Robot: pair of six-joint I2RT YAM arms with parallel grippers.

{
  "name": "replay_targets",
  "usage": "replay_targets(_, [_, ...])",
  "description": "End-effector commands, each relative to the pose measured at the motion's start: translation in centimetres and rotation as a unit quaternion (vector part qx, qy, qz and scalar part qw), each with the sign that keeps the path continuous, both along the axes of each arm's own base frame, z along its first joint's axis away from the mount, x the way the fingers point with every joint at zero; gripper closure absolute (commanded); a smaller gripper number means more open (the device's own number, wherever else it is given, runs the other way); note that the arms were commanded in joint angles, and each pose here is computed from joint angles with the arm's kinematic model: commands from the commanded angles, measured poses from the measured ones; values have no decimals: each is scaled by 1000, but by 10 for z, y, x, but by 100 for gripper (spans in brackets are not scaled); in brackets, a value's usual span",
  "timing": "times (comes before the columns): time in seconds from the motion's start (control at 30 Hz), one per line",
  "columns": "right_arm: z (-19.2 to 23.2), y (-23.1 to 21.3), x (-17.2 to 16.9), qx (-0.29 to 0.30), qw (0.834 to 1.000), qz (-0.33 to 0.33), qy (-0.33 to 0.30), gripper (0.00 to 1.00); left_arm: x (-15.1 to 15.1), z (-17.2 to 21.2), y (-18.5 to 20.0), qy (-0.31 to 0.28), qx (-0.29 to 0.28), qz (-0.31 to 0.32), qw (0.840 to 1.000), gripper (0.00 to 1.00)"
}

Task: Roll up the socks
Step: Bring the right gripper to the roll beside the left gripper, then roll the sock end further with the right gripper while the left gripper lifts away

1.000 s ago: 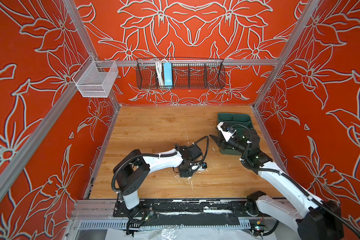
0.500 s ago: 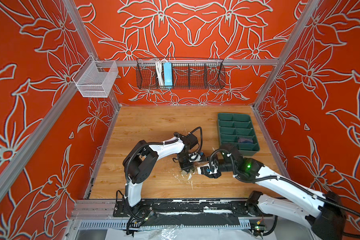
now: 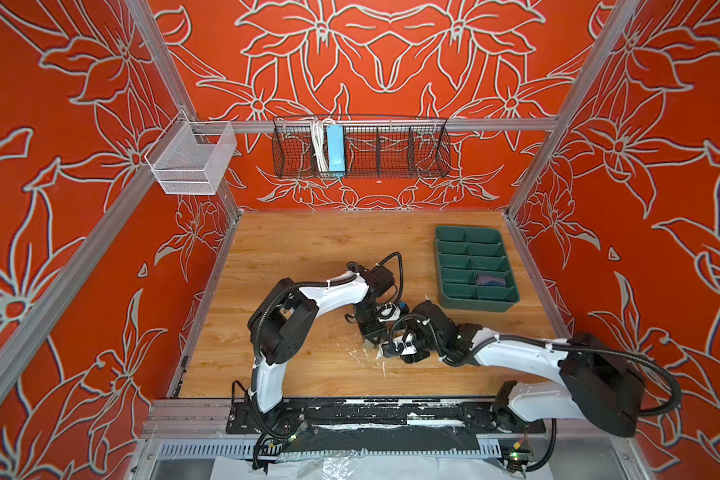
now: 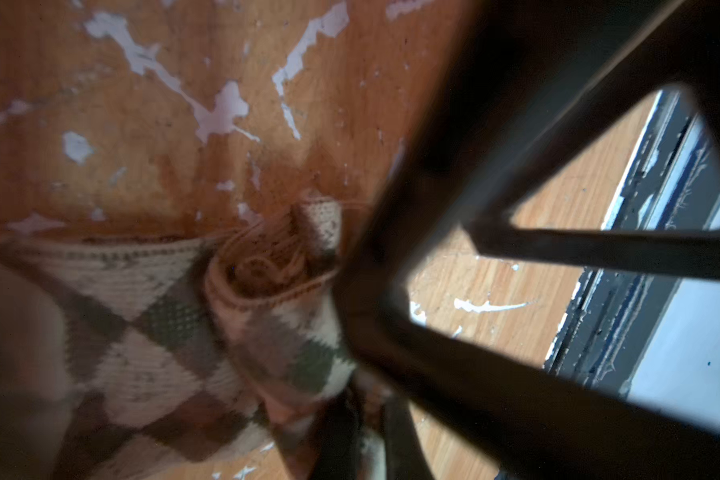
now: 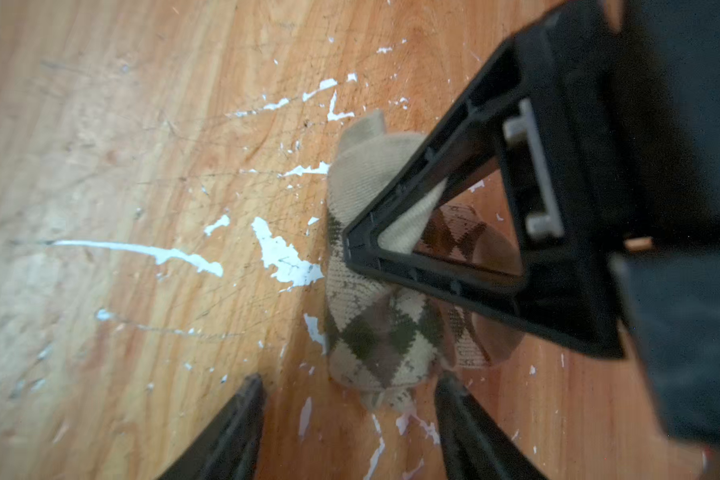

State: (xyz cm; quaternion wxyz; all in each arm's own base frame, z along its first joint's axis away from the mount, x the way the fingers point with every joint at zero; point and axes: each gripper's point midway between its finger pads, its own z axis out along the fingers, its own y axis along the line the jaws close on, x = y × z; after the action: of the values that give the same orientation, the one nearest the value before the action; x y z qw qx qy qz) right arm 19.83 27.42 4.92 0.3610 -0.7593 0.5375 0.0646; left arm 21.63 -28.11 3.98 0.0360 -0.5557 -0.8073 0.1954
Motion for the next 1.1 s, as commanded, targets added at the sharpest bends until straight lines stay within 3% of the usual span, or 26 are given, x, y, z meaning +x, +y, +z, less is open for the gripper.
replay_targets(0.0, [19, 21, 17, 34, 999, -2, -31, 36, -8, -14, 1, 29, 10, -5, 1000, 99])
replay_targets(0.47, [-13, 27, 14, 5, 1000, -13, 4, 55, 1, -7, 0, 6, 1, 1, 1000, 97])
replay_targets(0.67, [-23, 30, 19, -30, 999, -22, 6, 75, 3, 5, -2, -12, -15, 3, 1000, 93])
replay_targets(0.73, [-26, 28, 19, -50, 998, -25, 11, 86, 5, 12, -1, -28, -21, 4, 999, 88])
replay_targets(0.83, [-29, 21, 17, -83, 996, -30, 26, 95, 9, 24, 2, -59, -30, 10, 998, 79])
replay_targets(1.07, [-36, -1, -18, -152, 981, 5, 119, 96, 33, 54, 26, -202, -32, 61, 977, 57])
